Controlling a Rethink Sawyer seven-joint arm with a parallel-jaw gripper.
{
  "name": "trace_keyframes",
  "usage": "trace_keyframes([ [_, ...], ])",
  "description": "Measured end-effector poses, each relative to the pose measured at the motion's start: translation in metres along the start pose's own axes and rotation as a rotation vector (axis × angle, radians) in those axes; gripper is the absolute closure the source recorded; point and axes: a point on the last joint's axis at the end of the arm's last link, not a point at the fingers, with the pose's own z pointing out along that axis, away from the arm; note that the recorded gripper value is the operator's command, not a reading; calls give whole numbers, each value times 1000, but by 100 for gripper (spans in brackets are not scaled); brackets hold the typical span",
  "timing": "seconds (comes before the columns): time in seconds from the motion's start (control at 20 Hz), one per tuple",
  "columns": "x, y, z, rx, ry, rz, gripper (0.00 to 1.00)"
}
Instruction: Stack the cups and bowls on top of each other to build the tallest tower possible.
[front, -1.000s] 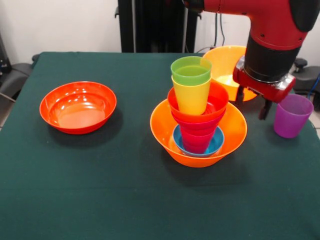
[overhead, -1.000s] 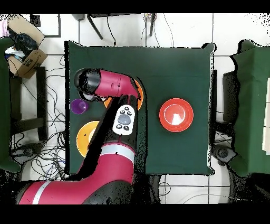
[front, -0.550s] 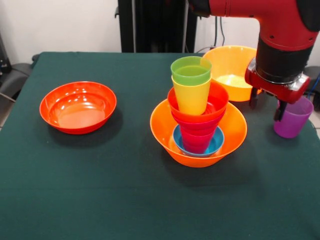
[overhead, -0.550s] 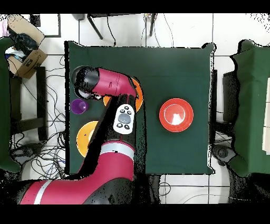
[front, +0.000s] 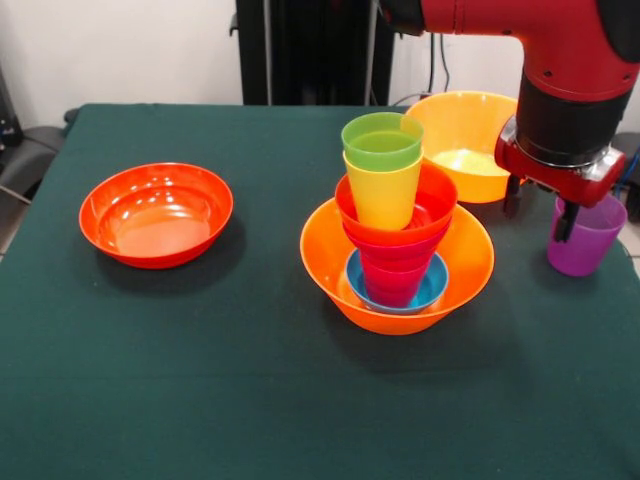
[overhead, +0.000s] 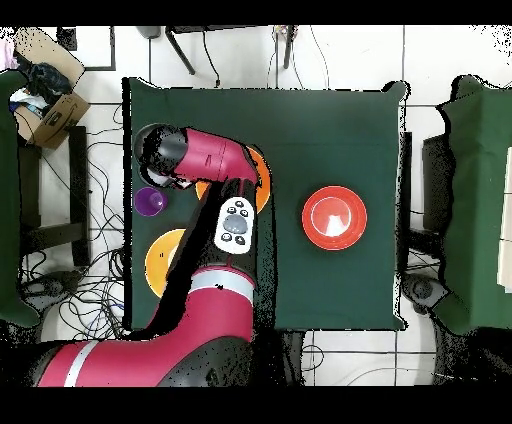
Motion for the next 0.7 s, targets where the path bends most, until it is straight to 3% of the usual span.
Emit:
trace_keyframes([
  [0.7, 16, -9, 6, 24, 23, 0, 0],
])
